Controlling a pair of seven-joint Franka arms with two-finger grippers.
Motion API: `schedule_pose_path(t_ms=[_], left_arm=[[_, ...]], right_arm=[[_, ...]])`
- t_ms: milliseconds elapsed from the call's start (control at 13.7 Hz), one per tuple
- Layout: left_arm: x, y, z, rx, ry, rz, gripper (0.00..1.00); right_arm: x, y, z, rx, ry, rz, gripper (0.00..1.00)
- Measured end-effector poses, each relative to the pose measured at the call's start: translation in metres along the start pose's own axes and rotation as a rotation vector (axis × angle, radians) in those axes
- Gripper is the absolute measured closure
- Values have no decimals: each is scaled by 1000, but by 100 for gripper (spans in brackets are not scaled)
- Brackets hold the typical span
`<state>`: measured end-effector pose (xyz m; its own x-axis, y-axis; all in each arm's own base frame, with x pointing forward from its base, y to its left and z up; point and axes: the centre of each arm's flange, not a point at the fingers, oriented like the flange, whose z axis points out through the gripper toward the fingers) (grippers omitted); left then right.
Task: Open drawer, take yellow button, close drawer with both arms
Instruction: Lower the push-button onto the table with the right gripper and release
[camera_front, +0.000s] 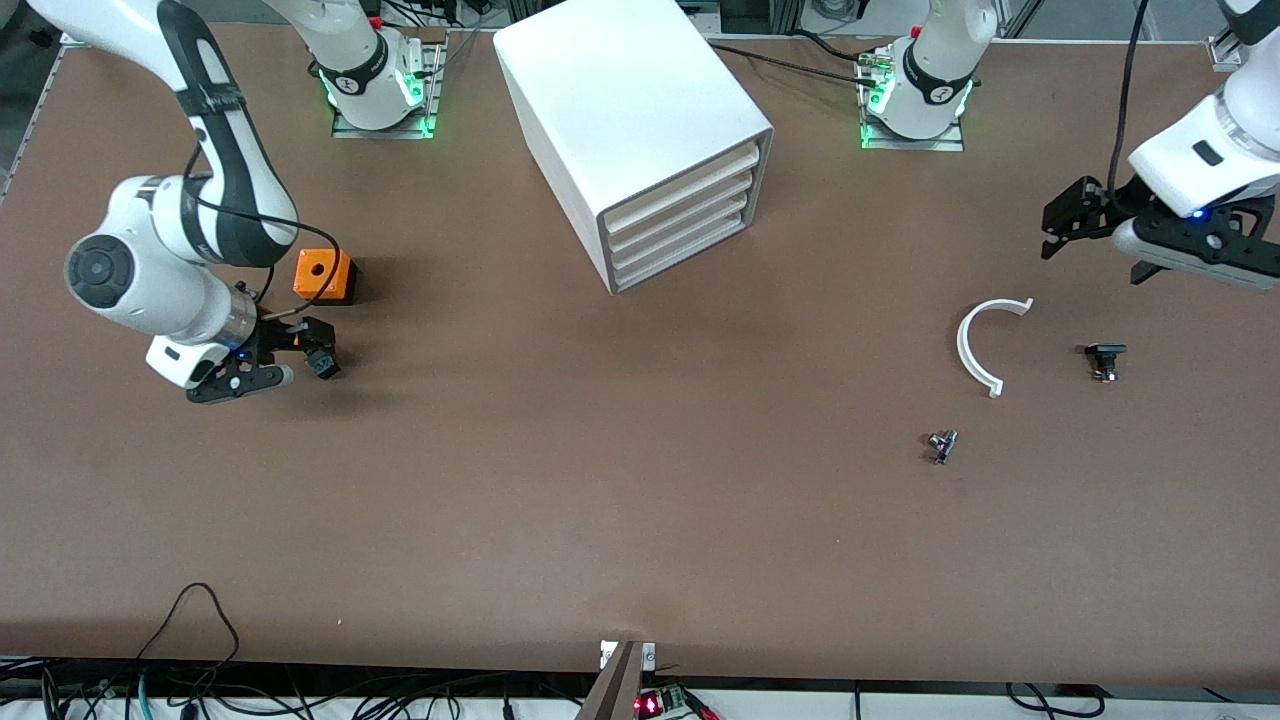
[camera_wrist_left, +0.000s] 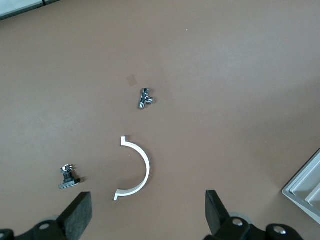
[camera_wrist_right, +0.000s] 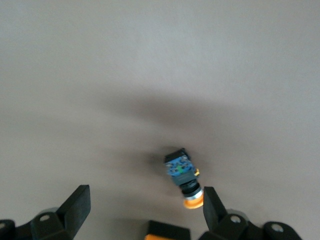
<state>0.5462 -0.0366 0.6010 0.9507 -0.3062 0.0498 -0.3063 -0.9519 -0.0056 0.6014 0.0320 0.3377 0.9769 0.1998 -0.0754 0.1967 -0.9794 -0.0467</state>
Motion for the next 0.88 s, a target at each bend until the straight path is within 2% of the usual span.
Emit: schedule_pose_path(t_ms=[146,292,510,583,729,875], left_arm=[[0,1,-2,0,0,6,0],[0,2,-2,0,-1,7,0],[0,2,-2,-1,-2,8,0],[0,2,-3,0,0,8,0],[1,1,-8,2,10,8,0],[1,1,-11,4,17,8,0]], right_arm=[[15,-20,-53,9,-4,61,0],[20,-39,-96,16,-32,153,0],[20,-77,-163,22,-41,160,0],[19,-87,-188,6,-27,145,0],[13,-90,-225,-83,16,127,0],[7,-72,-236,-130,28,158,0]])
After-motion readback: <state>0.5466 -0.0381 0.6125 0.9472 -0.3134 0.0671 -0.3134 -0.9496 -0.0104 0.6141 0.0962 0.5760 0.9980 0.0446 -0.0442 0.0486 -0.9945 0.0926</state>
